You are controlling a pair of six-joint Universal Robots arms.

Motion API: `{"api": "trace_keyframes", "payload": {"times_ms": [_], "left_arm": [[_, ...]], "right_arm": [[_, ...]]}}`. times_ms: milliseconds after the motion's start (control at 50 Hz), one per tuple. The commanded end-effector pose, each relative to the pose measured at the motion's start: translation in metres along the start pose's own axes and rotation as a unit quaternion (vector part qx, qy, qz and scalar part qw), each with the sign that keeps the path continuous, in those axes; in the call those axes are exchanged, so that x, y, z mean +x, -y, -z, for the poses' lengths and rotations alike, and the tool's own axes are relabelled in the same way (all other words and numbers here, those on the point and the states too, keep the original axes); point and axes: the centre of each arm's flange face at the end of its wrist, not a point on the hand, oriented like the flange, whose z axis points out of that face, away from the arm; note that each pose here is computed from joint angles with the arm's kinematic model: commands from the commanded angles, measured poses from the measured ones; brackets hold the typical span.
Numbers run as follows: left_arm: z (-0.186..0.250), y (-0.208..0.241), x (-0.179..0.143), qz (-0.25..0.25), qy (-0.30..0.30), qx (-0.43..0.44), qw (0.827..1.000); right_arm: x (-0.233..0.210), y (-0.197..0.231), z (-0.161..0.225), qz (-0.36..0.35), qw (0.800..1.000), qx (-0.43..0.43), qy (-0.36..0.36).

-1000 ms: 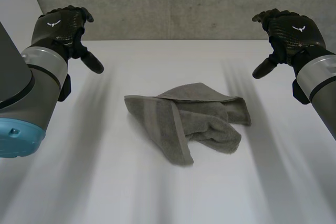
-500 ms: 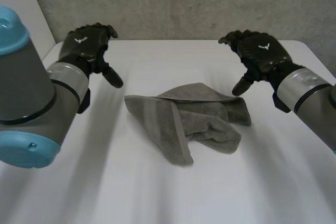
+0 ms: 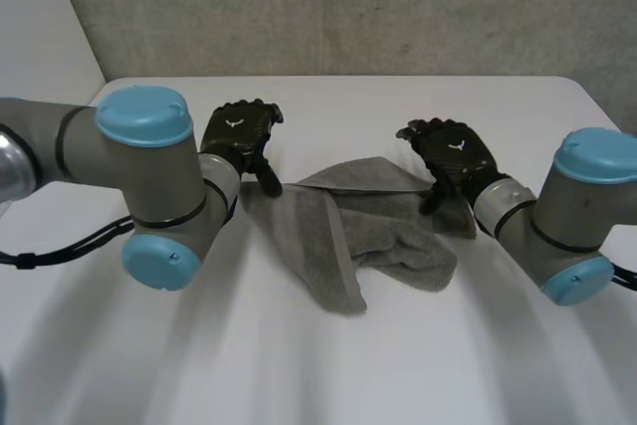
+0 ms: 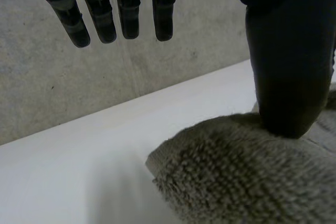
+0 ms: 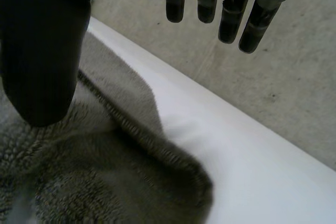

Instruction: Fold the towel.

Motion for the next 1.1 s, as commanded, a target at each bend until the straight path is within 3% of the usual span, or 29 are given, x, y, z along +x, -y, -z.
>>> {"api": "trace_keyframes", "payload": {"times_ms": [20, 360, 460, 560, 620, 660, 680, 720, 800, 940, 1100], "left_arm": [[-0.013, -0.010, -0.003, -0.036, 0.007, -0.004, 0.999], [-0.014, -0.023, -0.012, -0.076, 0.025, -0.023, 0.996], [-0.014, -0.022, -0.015, -0.084, 0.032, -0.023, 0.996], [-0.010, -0.022, -0.021, -0.078, 0.038, -0.031, 0.996], [-0.002, -0.018, -0.023, -0.063, 0.038, -0.033, 0.997], [0.008, -0.007, -0.018, -0.011, 0.027, -0.027, 0.999], [0.008, -0.007, -0.018, -0.011, 0.027, -0.027, 0.999], [0.020, 0.011, -0.009, 0.060, -0.005, -0.010, 0.998], [0.028, 0.019, -0.003, 0.104, -0.035, -0.006, 0.994], [0.030, 0.016, 0.003, 0.108, -0.053, -0.011, 0.993], [0.023, 0.001, 0.003, 0.108, -0.048, -0.027, 0.993]], "right_arm": [[-0.006, -0.017, -0.007, -0.005, 1.000, -0.014, 0.009], [-0.007, -0.018, -0.009, -0.005, 1.000, -0.013, 0.014], [-0.001, 0.012, 0.002, 0.005, 1.000, 0.014, 0.008], [0.003, 0.073, 0.032, 0.023, 0.997, 0.069, -0.002], [-0.002, 0.087, 0.045, 0.027, 0.996, 0.081, 0.006], [-0.006, 0.088, 0.051, 0.029, 0.996, 0.080, 0.014], [-0.007, 0.088, 0.051, 0.029, 0.996, 0.080, 0.014], [-0.012, 0.087, 0.060, 0.030, 0.997, 0.072, 0.020], [-0.014, 0.087, 0.068, 0.028, 0.997, 0.066, 0.019], [-0.005, 0.096, 0.088, 0.028, 0.997, 0.070, 0.001], [-0.005, 0.073, 0.074, 0.012, 0.999, 0.035, 0.011]]}}
